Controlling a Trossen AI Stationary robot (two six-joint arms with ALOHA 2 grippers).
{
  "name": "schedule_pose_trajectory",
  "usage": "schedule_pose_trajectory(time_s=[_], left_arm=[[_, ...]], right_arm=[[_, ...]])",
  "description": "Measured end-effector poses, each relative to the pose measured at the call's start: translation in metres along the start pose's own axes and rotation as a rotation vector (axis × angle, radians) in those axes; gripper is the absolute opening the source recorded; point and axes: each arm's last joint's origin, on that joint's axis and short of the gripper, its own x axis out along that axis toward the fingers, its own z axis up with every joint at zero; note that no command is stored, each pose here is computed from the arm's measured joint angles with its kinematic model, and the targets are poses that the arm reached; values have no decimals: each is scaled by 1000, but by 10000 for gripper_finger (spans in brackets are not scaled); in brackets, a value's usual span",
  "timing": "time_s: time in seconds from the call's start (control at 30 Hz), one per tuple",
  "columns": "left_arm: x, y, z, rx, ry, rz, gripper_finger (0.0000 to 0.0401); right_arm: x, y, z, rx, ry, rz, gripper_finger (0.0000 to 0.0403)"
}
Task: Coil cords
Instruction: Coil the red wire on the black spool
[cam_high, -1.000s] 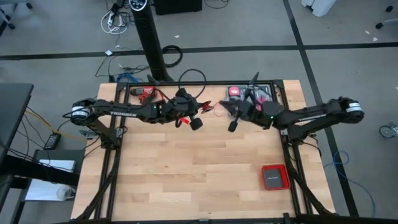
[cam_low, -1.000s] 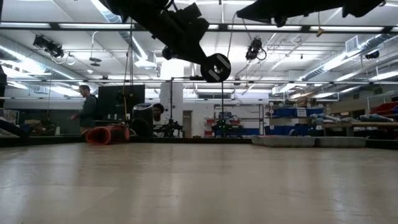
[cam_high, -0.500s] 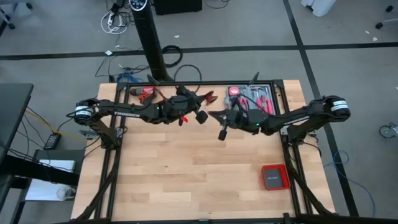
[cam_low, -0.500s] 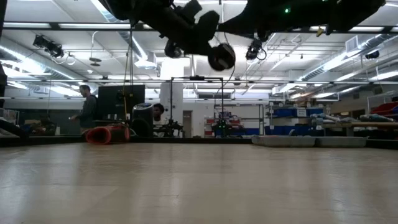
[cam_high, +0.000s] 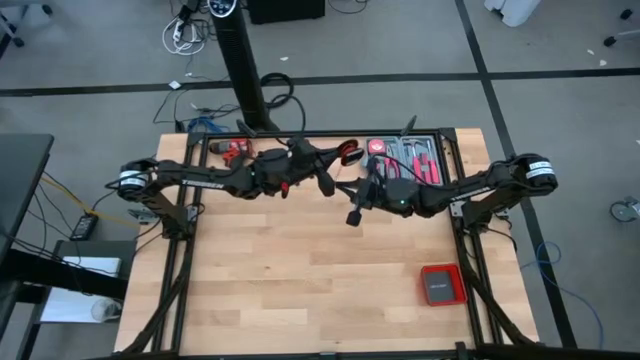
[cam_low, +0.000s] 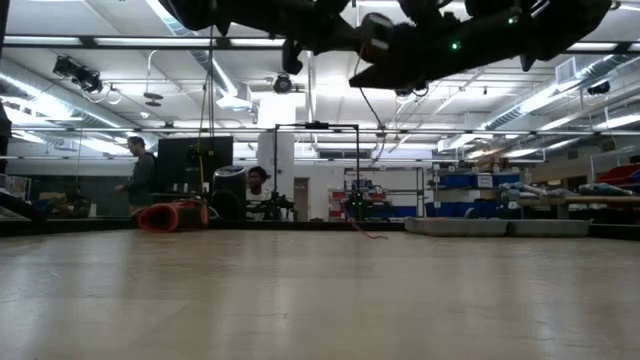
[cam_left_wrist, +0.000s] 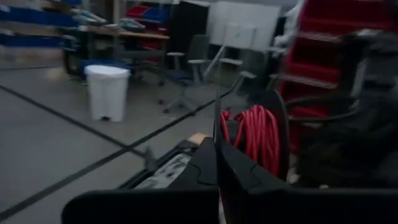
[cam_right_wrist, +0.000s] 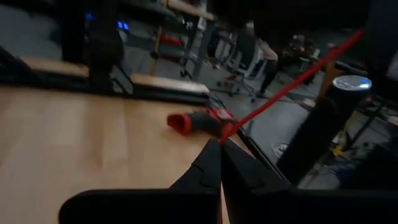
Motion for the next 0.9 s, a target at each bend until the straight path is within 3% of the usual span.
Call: schedule_pose_trajectory(time_s=[0.13,0.47,0.73,0.9], left_arm=[[-3,-1,4,-29,11,-59,0],[-15,3,8,46,147,-53,0],[-21,7,-5,115,308,-48,0],[-22,9,-8,138,337,-8,0]], right_arm=[[1,-6,-7,-83,90,-78,0],[-22,-27,2,-246,227,-267,0],[-32,-39,24,-215,111,-341,4],[-33,-34,34,-214,3,-273,2]])
